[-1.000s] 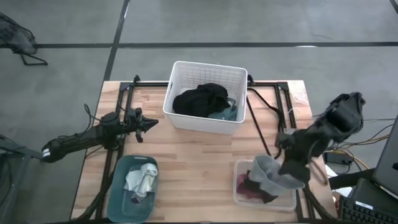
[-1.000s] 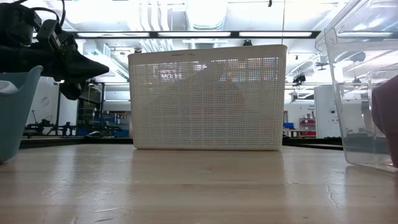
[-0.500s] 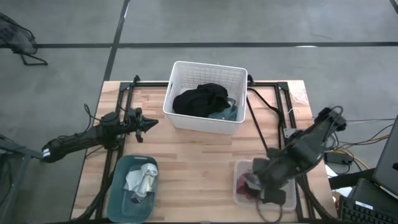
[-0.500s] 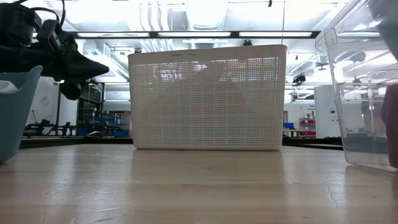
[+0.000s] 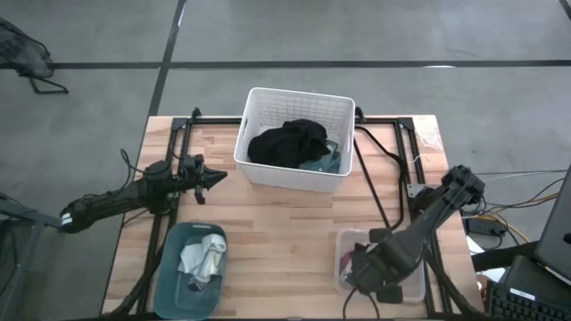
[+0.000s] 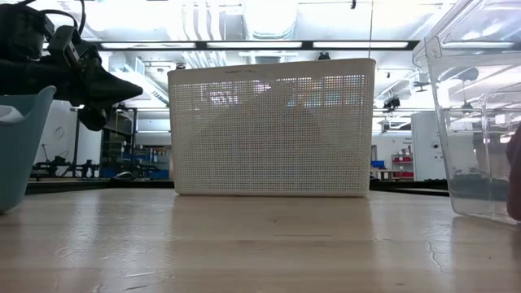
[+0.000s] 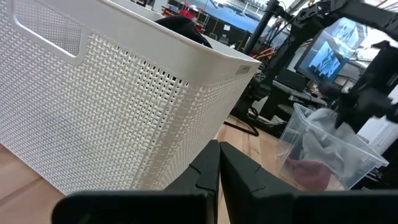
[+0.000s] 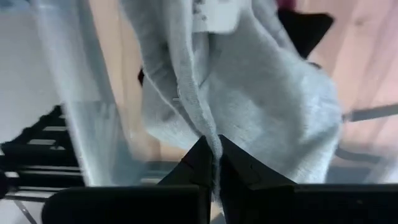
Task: Pick & Place Cloths
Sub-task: Put the gray underwear into the transparent bin, then return to Home Position
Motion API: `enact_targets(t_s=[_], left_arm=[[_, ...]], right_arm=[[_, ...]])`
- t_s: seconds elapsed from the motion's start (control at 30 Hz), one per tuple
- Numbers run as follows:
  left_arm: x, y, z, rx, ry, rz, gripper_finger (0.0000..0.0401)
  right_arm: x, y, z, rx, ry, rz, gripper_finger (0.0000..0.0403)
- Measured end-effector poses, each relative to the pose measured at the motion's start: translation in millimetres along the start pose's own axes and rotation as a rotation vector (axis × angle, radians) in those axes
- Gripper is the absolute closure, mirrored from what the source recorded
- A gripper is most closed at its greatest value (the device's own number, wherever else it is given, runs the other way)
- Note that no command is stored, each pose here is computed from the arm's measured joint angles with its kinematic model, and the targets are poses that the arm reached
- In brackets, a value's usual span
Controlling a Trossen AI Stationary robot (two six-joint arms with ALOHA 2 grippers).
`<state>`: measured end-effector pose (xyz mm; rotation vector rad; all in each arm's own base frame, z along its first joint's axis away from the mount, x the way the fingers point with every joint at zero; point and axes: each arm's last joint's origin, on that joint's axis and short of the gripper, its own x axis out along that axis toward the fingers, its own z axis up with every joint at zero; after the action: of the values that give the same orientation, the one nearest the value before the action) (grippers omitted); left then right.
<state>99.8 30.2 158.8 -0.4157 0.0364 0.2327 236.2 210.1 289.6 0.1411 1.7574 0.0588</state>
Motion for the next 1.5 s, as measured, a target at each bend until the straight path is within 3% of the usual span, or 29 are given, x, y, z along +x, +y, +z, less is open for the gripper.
enact_targets(t_s=[0.23, 0.4, 0.63, 0.73, 1.03, 1.27, 1.4, 1.5], left_arm=[[0, 0, 0, 0.0, 0.0, 0.0, 0.0387], [0, 0, 0, 0.0, 0.0, 0.0, 0.0387], [0, 0, 0, 0.0, 0.0, 0.0, 0.0387], [0, 0, 0, 0.0, 0.0, 0.0, 0.0387], [0, 0, 0, 0.0, 0.0, 0.0, 0.0387], [0, 0, 0, 0.0, 0.0, 0.0, 0.0387], [0, 0, 0, 0.0, 0.0, 0.0, 0.0387], [0, 0, 0, 0.0, 0.0, 0.0, 0.0387]], right_arm=[[48, -11, -2, 0.027, 0.06, -0.036, 0.0394], [62, -18, -6, 0.033, 0.138, -0.041, 0.0394], [35, -14, -12, -0.027, 0.075, 0.049, 0.0394], [28, -16, -14, 0.024, 0.012, 0.041, 0.0385], [5, -27, -30, 0.144, -0.069, 0.049, 0.0288], [-35, -46, -47, 0.197, -0.307, 0.03, 0.0207], [-61, -62, -51, 0.284, -0.566, 0.013, 0.0198], [-78, -76, -51, 0.347, -0.766, 0.018, 0.0215]])
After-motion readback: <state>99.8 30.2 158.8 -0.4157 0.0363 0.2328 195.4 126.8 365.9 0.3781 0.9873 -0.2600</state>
